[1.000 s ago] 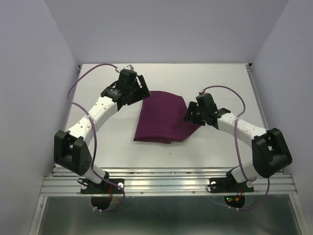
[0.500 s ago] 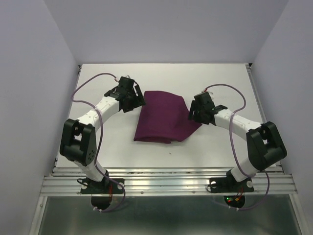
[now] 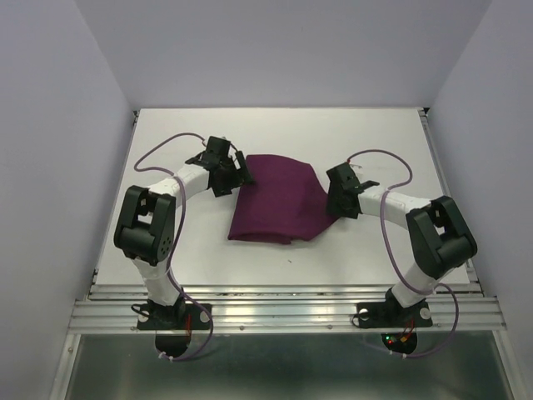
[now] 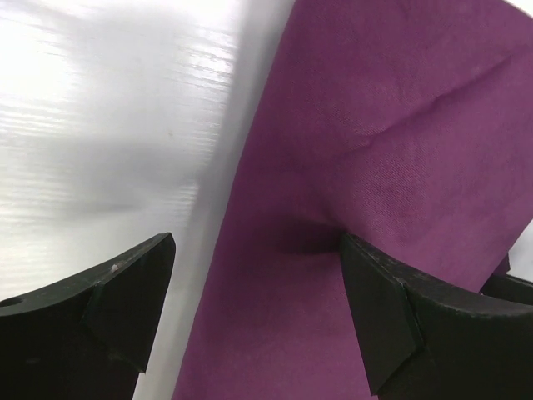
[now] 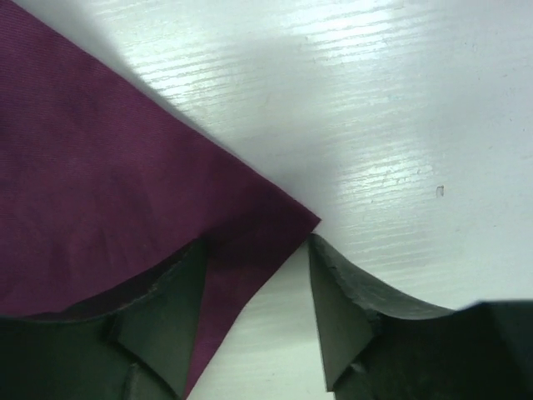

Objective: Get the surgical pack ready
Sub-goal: Pack the surgical kit at the center of the board.

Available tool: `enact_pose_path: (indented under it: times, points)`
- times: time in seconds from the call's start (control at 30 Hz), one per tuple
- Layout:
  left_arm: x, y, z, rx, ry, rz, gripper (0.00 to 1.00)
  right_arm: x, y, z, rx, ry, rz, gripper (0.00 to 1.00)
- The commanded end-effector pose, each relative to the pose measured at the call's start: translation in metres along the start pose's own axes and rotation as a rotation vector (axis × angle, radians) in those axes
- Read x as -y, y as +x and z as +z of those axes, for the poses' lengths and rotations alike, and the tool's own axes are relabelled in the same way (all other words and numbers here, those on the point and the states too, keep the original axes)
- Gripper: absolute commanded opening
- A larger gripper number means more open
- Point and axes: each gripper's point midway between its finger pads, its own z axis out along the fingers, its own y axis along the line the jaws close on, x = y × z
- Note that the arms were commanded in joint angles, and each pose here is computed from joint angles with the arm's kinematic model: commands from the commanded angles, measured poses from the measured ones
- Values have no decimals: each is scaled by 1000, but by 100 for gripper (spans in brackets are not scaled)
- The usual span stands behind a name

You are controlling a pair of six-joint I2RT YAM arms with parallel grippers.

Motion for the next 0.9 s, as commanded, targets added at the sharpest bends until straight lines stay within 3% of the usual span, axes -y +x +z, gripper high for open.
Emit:
enact_pose_path:
  times: [0.0, 0.03, 0.1, 0.13, 0.2, 0.4, 0.6, 0.8, 0.87]
  points:
    - [22, 5, 5, -28, 134, 21, 92, -4, 9, 9, -22, -17, -2, 54]
    - [23, 7, 6, -37, 146, 23, 92, -5, 8, 9, -18, -22, 1, 42]
    - [30, 10, 8, -53, 190, 29, 92, -6, 3, 5, 2, -28, 9, 29]
    - [31, 11, 9, -54, 197, 30, 92, -6, 0, 4, 11, -29, 10, 15]
    - [33, 14, 9, -64, 215, 29, 91, -5, -6, -1, 34, -26, 16, 1]
    - [36, 7, 0, -28, 223, 21, 89, 4, -29, -29, 119, -10, 49, 1]
    - [36, -18, -25, 61, 161, 36, 87, 45, -48, -64, 230, 59, 110, 1]
    - [59, -39, -59, 161, 135, 107, 74, 61, -26, -56, 192, 96, 104, 1]
    - [75, -28, -62, 147, 149, 141, 67, 62, -17, -49, 163, 107, 108, 1]
